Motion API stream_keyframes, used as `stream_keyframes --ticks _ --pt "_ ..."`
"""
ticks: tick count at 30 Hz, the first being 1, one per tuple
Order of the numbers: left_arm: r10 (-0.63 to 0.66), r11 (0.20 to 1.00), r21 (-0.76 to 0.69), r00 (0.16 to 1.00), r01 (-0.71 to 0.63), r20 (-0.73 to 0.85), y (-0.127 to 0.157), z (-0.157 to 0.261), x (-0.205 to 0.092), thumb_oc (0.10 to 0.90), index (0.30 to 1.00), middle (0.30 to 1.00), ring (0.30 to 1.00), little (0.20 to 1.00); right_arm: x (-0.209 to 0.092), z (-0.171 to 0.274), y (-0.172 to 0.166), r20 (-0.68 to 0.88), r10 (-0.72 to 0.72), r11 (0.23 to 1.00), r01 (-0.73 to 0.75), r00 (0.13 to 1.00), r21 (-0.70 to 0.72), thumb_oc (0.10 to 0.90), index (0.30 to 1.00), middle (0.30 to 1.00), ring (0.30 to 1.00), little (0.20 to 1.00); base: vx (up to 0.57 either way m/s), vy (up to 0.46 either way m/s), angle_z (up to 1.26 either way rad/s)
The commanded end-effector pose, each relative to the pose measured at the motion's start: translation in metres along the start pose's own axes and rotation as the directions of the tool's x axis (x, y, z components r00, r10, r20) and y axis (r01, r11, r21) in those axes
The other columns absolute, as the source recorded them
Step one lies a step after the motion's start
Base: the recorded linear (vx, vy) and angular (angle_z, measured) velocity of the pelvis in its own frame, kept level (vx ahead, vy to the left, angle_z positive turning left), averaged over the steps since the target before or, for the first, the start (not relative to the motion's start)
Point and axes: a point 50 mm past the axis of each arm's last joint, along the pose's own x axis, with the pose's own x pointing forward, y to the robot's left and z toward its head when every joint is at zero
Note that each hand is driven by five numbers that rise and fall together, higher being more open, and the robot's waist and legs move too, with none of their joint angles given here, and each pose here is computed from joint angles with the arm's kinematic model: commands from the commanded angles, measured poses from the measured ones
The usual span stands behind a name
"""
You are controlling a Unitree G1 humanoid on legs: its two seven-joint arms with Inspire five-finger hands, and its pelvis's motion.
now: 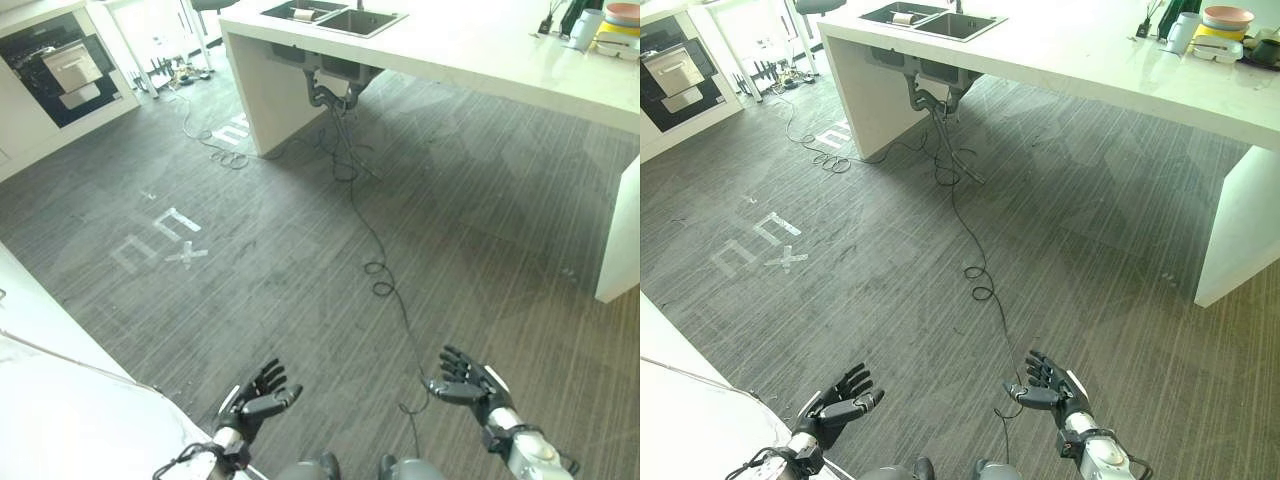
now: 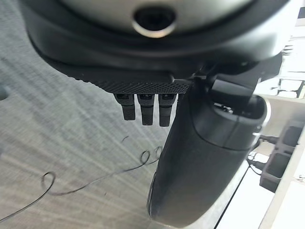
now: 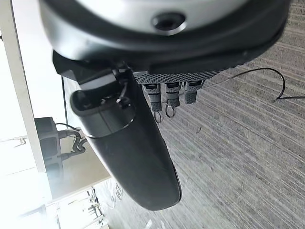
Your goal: Place the dishes in the dishwasher.
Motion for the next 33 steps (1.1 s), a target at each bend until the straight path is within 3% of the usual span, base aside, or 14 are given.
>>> stream_keyframes --ticks 1,8,33 --pt "-0.054 0.998 0.049 0.995 0.050 0.079 -0.005 0.022 0.005 0.800 0.900 0.900 0.900 0.900 0.009 0.033 0.010 0.171 0.064 0.998 -0.066 0.983 0.002 0.800 0.900 0.900 0.900 0.900 0.00 0.000 0.00" --pt "0.002 1.000 -0.017 1.000 -0.001 0.024 -0.003 0.007 0.003 0.800 0.900 0.900 0.900 0.900 0.008 0.030 0.017 0.153 0.113 0.993 -0.114 0.982 -0.003 0.800 0.900 0.900 0.900 0.900 0.00 -0.016 0.01" --pt "0.065 0.995 0.068 0.998 -0.067 0.021 -0.001 0.005 0.004 0.800 0.900 0.900 0.900 0.900 0.011 0.021 0.026 0.127 0.129 0.991 -0.133 0.983 0.019 0.800 0.900 0.900 0.900 0.900 0.00 -0.041 0.04"
